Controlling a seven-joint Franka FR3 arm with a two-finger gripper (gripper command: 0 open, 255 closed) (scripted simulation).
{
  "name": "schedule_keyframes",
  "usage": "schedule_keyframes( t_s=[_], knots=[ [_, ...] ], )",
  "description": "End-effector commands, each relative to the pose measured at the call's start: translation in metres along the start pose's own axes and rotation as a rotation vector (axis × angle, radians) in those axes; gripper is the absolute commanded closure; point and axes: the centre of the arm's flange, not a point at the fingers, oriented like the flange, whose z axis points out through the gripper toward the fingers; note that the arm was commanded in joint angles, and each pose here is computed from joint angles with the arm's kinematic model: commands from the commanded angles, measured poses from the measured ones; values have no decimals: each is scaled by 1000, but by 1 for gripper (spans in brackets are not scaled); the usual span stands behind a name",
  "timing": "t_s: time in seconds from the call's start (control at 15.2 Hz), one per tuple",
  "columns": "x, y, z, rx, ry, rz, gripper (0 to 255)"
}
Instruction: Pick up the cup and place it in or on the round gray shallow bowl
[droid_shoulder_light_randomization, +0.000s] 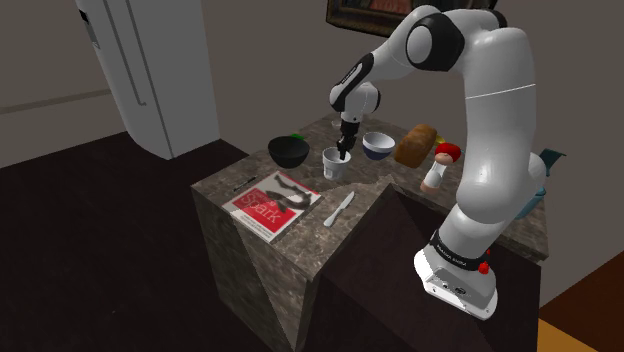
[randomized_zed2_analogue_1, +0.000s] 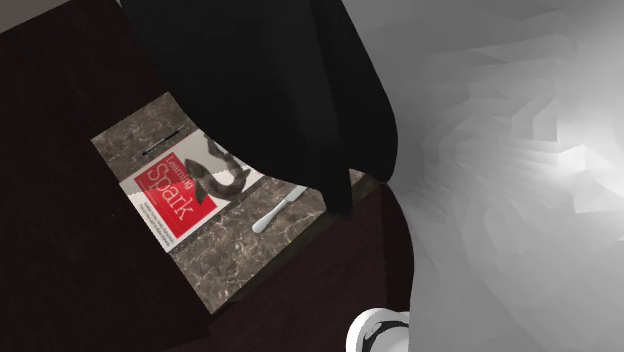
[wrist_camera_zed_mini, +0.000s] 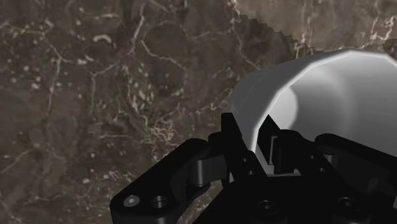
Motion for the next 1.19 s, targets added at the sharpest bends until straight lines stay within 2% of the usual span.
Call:
schedule_keyframes(
  t_s=[0.0,1.12],
  knots=[
    [-1,-2,-8,0,0,0,255],
    [-10,-16,-96,0,0,0,255]
  ],
)
